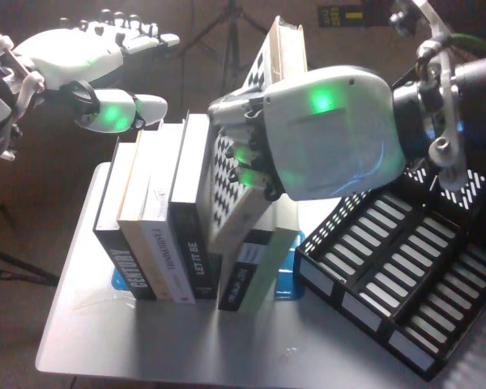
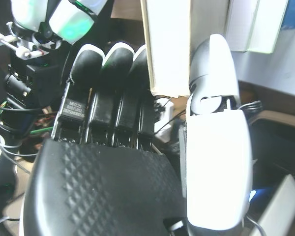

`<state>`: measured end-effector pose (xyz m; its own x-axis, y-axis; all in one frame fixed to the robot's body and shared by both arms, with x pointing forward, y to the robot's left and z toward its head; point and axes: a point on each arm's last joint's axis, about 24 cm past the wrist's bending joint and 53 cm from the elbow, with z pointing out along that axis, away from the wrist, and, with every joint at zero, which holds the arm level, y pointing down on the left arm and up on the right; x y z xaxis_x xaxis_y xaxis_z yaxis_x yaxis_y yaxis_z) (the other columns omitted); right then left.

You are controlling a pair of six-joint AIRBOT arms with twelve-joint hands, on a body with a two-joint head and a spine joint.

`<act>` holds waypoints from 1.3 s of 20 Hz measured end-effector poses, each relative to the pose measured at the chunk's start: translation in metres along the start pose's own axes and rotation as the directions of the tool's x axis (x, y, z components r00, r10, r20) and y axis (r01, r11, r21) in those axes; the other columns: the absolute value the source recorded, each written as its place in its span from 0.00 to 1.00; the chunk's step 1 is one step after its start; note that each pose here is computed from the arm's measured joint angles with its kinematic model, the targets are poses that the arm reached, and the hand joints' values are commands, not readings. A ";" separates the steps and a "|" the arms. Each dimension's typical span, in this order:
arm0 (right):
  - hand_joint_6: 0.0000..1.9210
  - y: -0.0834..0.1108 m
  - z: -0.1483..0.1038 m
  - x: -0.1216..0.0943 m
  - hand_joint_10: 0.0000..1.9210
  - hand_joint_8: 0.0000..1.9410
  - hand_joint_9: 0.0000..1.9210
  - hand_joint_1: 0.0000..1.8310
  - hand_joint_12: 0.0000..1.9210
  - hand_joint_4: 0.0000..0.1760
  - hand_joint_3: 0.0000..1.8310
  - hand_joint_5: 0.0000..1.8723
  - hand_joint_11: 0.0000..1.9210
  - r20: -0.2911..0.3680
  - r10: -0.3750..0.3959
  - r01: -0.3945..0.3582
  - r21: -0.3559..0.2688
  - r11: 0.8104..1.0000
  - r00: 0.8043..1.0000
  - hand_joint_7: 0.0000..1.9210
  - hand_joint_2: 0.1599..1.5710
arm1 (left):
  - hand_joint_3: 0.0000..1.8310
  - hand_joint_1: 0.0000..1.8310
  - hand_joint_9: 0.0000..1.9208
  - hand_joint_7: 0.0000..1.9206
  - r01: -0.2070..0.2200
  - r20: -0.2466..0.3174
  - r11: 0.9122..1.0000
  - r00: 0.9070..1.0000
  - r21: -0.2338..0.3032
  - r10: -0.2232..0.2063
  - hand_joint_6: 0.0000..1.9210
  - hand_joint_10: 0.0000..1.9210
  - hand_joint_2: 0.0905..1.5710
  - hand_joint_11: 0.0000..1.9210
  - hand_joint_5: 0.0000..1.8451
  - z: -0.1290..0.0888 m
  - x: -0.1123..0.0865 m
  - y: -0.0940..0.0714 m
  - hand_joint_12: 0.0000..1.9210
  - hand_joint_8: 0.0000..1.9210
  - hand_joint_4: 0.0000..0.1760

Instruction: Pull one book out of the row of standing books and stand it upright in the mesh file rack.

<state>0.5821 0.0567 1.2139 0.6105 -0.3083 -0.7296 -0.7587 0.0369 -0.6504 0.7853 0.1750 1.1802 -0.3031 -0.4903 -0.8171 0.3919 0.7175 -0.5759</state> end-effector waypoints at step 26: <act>0.54 -0.051 -0.078 0.002 0.82 0.66 0.13 0.66 1.00 0.00 0.00 0.52 0.00 -0.128 -0.316 0.324 0.049 0.945 0.940 0.34 0.72 | 0.00 0.05 0.00 0.00 0.009 -0.006 0.999 1.000 -0.035 -0.010 0.00 0.00 0.88 0.00 0.01 -0.009 0.004 0.010 0.00 0.00 0.44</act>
<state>0.6048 -0.0199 1.2619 0.7844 -0.4235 -0.4532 -0.5077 -0.0186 -0.8614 0.7797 0.1850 1.1718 -0.3125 -0.4939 -0.8114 0.3580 0.7300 -0.5822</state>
